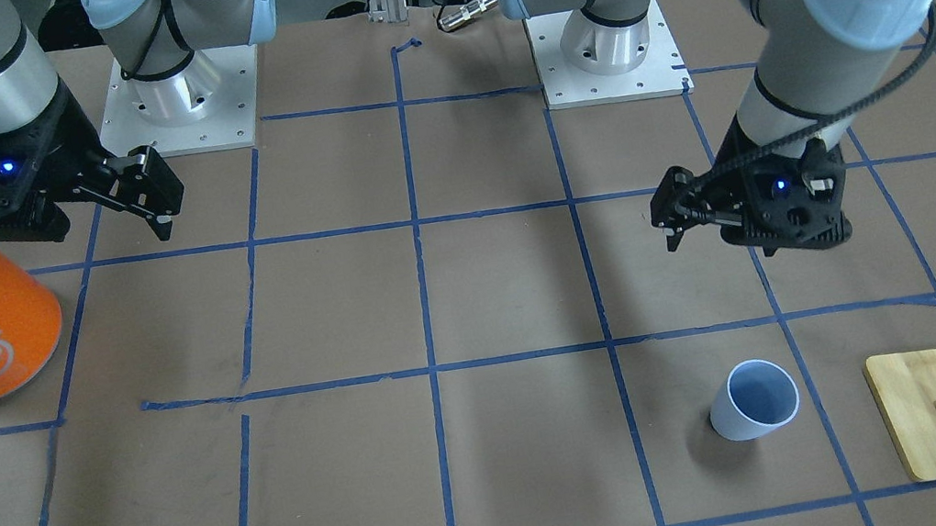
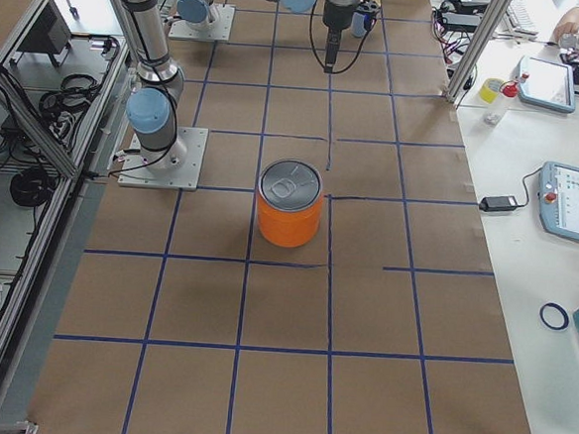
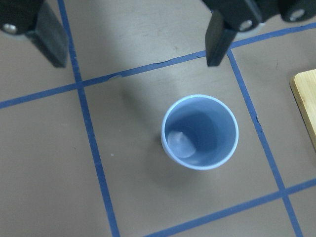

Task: Flip cup
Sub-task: 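Open the left gripper and raise it away from the upright cup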

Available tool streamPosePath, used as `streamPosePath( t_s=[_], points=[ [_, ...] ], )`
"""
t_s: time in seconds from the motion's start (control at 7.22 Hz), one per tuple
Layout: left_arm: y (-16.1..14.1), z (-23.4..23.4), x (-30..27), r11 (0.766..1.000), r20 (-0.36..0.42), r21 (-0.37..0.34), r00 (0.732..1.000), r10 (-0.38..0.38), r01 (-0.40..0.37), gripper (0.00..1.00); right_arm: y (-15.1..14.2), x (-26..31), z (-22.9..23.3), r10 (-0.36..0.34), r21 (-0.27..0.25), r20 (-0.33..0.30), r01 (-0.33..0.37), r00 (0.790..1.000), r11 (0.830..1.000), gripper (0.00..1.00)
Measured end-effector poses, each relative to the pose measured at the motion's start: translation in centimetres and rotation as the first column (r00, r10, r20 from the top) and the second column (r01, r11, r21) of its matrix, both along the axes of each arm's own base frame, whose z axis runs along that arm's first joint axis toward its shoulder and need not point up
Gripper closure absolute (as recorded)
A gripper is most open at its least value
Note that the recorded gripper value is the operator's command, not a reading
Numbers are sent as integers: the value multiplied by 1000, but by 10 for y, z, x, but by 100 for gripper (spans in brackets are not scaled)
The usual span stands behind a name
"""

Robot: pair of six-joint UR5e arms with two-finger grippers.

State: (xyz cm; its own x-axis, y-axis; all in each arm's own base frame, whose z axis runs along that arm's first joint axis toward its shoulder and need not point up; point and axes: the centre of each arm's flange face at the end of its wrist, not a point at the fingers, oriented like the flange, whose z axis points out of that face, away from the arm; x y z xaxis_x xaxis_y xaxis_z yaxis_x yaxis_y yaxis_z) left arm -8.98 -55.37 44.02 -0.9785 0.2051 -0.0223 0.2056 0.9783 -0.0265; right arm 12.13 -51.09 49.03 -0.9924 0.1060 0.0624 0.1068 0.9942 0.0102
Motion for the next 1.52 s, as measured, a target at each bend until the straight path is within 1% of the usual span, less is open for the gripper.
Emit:
streamPosePath(
  t_s=[0.14,0.28,0.55,0.69,0.83,0.97,1.11,1.38,1.52],
  points=[
    [24,25,-14,1000,-1,-17,1000,26,-26,0,0,0,0,0,1,0,0,1000,1000,0],
    [43,43,-26,999,2,-40,999,34,-34,0,0,0,0,0,0,-1,0,1000,1000,0],
    [63,55,-38,998,2,-60,999,36,-36,0,0,1,-1,0,2,0,0,1000,1000,0],
    [70,59,-41,998,0,-58,999,38,-38,0,0,1,-1,0,3,-1,0,1000,1000,0],
    [77,64,-42,998,-1,-37,999,46,-46,0,0,0,-1,-1,3,-1,1,1000,1000,0],
    [81,66,-43,998,-1,-13,999,54,-54,0,0,0,-1,-2,3,-2,2,1000,1000,0],
    [79,72,-43,998,0,-7,998,61,-61,0,0,0,-1,-2,2,-2,2,1000,1000,0],
    [68,95,-41,996,3,8,996,90,-90,0,0,0,0,-3,-5,-2,3,1000,1000,0],
    [65,95,-41,994,4,24,994,106,-106,0,-1,0,0,-4,-8,-2,4,1000,1000,0]
  ],
)
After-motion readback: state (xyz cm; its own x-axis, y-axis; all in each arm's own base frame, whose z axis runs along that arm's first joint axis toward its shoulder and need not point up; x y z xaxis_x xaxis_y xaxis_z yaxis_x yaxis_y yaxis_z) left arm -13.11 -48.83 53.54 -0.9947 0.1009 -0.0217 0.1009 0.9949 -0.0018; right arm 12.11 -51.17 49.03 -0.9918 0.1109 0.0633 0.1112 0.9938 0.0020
